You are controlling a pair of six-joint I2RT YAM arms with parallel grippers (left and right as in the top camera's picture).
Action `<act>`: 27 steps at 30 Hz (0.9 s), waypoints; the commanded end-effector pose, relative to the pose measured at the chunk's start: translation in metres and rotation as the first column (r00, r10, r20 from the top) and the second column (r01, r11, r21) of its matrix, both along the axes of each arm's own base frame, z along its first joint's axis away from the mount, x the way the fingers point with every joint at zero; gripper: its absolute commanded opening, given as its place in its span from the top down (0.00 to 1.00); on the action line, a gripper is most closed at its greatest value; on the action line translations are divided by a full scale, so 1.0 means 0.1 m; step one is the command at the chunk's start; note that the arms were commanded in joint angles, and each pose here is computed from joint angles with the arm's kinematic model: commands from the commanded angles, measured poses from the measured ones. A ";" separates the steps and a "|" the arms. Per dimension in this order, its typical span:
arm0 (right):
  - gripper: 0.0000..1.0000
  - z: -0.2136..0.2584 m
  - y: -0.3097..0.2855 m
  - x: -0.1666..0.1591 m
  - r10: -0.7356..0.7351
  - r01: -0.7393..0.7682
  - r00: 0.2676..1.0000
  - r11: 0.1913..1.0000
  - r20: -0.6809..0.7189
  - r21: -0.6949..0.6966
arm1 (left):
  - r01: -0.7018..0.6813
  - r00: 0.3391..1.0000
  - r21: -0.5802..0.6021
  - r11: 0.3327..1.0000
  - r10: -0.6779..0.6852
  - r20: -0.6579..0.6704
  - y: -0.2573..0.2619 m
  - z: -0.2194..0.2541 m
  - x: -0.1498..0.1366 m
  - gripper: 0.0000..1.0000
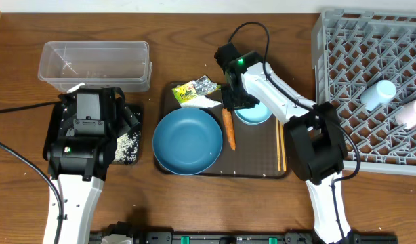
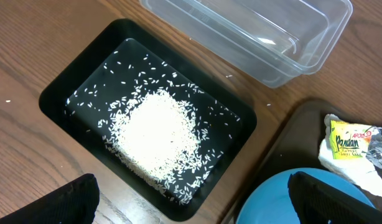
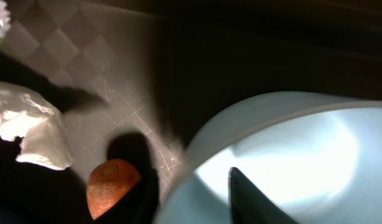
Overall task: Sort waste into correct bins and load items into the dishwasher rack
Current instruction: 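Carry the light-blue saucer with the right gripper into the dish rack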
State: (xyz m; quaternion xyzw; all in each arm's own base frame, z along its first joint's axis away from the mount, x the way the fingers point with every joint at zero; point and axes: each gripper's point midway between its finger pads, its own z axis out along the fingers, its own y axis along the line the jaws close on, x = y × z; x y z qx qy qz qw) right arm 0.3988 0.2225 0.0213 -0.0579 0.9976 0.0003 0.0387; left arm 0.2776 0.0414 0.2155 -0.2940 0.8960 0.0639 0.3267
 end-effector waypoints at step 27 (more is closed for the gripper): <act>0.99 2.64 -1.47 0.66 -0.142 -0.086 0.874 0.896 0.465 0.435 | -0.017 1.000 0.005 1.000 0.017 0.015 0.03 0.06 0.01 0.00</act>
